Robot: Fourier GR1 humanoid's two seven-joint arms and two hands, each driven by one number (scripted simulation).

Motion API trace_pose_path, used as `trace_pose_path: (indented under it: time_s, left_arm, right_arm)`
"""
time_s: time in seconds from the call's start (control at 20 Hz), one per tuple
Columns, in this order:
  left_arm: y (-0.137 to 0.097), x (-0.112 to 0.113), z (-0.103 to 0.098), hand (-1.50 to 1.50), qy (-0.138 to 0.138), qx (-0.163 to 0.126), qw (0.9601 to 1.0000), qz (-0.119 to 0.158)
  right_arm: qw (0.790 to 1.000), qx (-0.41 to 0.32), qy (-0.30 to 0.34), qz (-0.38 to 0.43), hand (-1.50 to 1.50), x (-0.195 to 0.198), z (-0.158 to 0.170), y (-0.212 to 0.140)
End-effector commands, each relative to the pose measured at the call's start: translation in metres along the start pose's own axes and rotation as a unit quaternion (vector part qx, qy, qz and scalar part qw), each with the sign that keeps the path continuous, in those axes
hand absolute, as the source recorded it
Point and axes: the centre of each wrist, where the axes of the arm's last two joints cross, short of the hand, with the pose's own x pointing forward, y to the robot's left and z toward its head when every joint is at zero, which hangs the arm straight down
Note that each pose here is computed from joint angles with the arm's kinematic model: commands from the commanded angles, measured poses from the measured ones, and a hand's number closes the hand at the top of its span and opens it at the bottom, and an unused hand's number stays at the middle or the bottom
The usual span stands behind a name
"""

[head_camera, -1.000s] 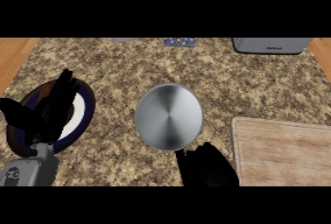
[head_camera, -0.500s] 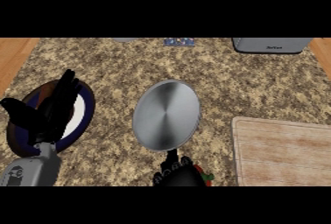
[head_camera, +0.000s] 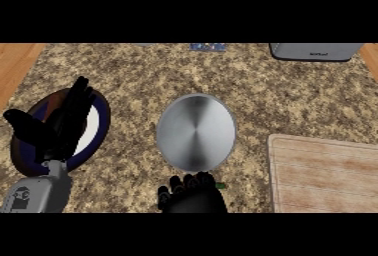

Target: Pick the bell pepper from the cutting board and place it in the pan

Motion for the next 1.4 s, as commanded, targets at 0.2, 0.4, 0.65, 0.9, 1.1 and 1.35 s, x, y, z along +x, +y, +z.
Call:
trace_pose_path:
  time_s: [0.2,0.4,0.65,0.9,1.1,1.35]
  left_arm:
    - [0.004,-0.014,0.002,0.00,-0.005,0.012,0.9999,-0.004]
    - [0.001,-0.003,0.006,0.00,-0.005,0.009,0.9999,0.001]
    - [0.013,-0.004,0.003,0.00,-0.004,0.008,1.0000,-0.002]
    - [0.002,-0.003,-0.003,0.00,-0.004,0.014,0.9999,0.000]
    - [0.009,0.024,-0.013,0.00,-0.012,0.014,0.9998,0.004]
    - [-0.007,-0.013,0.009,0.00,-0.012,0.005,0.9999,0.005]
  right_arm:
    - [0.996,-0.033,0.064,-0.060,1.50,0.011,-0.063,-0.023]
    - [0.993,-0.042,0.082,-0.072,1.50,-0.018,-0.097,0.001]
    - [0.995,-0.020,0.061,-0.083,1.50,-0.049,-0.127,0.015]
    - [0.993,-0.006,0.035,-0.114,1.50,-0.074,-0.125,0.069]
    - [0.993,0.012,0.028,-0.111,1.50,-0.088,-0.137,0.100]
    - [0.988,0.071,0.099,-0.098,1.50,-0.106,-0.152,0.128]
